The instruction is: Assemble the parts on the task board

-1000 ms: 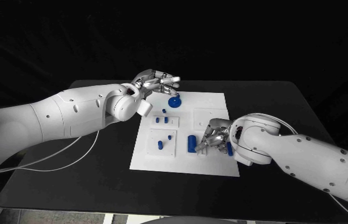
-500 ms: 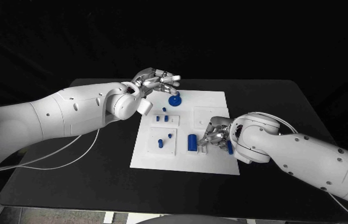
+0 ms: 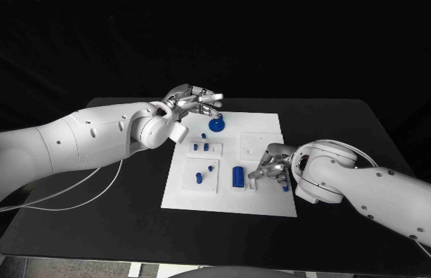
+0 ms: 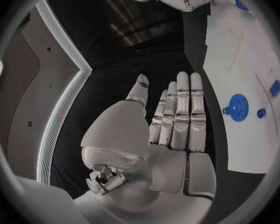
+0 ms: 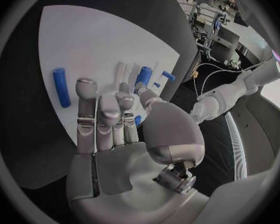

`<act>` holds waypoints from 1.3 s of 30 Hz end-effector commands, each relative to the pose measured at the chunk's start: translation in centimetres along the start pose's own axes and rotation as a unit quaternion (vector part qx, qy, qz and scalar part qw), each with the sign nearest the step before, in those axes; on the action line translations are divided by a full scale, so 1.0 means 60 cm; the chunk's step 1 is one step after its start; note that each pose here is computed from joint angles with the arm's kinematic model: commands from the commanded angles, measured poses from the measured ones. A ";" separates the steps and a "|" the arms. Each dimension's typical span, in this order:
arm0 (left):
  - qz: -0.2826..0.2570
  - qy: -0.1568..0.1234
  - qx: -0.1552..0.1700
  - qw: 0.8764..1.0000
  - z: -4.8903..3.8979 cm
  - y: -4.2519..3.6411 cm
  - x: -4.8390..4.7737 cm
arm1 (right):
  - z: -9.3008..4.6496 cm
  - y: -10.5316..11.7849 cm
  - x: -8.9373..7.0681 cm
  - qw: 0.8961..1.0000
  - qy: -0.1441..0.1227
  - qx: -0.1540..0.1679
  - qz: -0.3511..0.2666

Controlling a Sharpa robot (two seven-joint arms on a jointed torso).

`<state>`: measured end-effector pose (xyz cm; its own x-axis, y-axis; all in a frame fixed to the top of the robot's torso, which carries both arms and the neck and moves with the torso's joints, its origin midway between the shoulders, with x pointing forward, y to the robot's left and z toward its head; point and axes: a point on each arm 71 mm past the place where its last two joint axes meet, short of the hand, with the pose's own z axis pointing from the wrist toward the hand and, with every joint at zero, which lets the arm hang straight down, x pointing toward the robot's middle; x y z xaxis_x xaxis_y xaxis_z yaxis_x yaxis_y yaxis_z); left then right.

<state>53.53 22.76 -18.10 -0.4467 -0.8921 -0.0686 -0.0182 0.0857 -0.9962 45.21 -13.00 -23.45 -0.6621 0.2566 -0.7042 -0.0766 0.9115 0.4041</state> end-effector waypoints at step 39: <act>0.004 0.018 0.001 1.000 -0.005 0.000 -0.002 | -0.024 -0.130 -0.041 0.990 0.028 0.122 -0.070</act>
<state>53.38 23.21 -18.10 -0.4611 -0.8840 -0.0770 -0.0154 0.0947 -0.9954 46.21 -20.96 -23.99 -0.7108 0.1364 -0.6900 0.0048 0.9819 0.1891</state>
